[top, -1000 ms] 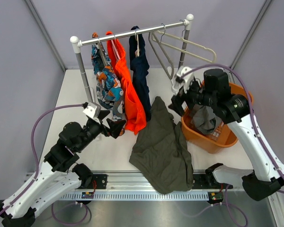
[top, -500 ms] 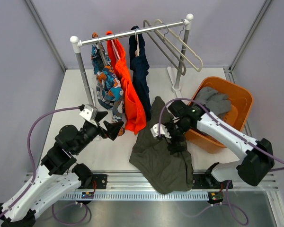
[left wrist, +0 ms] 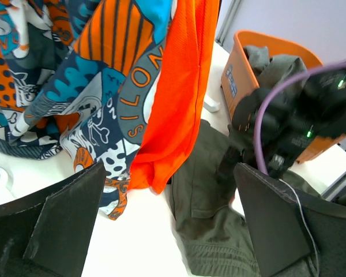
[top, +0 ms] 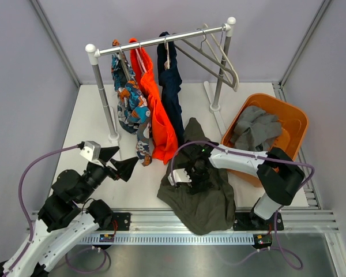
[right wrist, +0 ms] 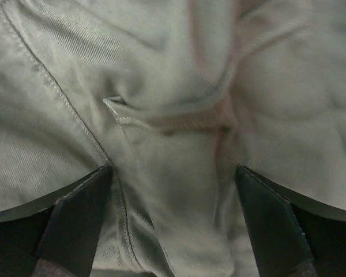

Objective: Remove the shorts from the hanger

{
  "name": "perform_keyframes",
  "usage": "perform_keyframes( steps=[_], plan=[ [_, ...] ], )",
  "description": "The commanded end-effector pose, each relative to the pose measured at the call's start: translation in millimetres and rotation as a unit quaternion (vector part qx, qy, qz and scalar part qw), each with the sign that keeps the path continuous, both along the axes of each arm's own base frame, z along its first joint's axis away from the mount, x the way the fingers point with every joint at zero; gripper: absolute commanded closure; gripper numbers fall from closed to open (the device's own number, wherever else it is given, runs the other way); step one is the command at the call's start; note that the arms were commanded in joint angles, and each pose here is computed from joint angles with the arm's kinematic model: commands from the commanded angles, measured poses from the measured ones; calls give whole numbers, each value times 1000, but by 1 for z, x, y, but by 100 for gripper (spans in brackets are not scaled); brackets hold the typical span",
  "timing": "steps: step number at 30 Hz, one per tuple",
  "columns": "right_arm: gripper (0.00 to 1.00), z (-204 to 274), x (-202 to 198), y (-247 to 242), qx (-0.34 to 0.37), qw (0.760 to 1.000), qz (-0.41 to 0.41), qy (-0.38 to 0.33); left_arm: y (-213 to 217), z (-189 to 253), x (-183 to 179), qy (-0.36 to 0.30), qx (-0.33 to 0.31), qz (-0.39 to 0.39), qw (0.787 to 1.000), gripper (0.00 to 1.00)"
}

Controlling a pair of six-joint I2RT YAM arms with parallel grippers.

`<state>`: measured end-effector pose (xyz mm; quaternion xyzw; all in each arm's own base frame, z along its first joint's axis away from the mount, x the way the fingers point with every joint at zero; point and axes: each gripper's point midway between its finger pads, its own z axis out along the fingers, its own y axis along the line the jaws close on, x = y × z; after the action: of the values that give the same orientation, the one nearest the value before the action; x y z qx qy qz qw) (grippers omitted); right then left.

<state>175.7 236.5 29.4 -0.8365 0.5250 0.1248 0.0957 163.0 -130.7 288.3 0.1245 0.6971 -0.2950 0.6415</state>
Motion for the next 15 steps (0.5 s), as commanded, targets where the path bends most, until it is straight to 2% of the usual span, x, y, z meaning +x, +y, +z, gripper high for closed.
perform_keyframes(
  steps=[1,5,6,8,9,12,13,15],
  plan=[
    [10,-19,4,-3,-36,999,7,-36,9,2,-1,-3,-2,18,1000,1],
    [51,-24,-8,0,-45,999,-14,5,12,7,-2,-9,8,20,1000,1],
    [68,-22,-14,4,-36,999,-14,22,12,7,-1,-10,10,21,1000,1],
    [81,-7,-23,8,-19,999,-7,42,12,10,-1,-13,12,21,1000,1],
    [90,4,-35,15,9,997,6,72,13,11,-1,-15,12,22,1000,1],
    [97,66,-60,25,91,989,37,107,14,15,-2,-21,16,20,999,1],
    [100,99,-67,22,119,986,49,107,15,16,-2,-23,19,21,999,1],
    [100,138,-68,25,173,978,44,110,17,20,-3,-28,21,23,999,1]
  ],
)
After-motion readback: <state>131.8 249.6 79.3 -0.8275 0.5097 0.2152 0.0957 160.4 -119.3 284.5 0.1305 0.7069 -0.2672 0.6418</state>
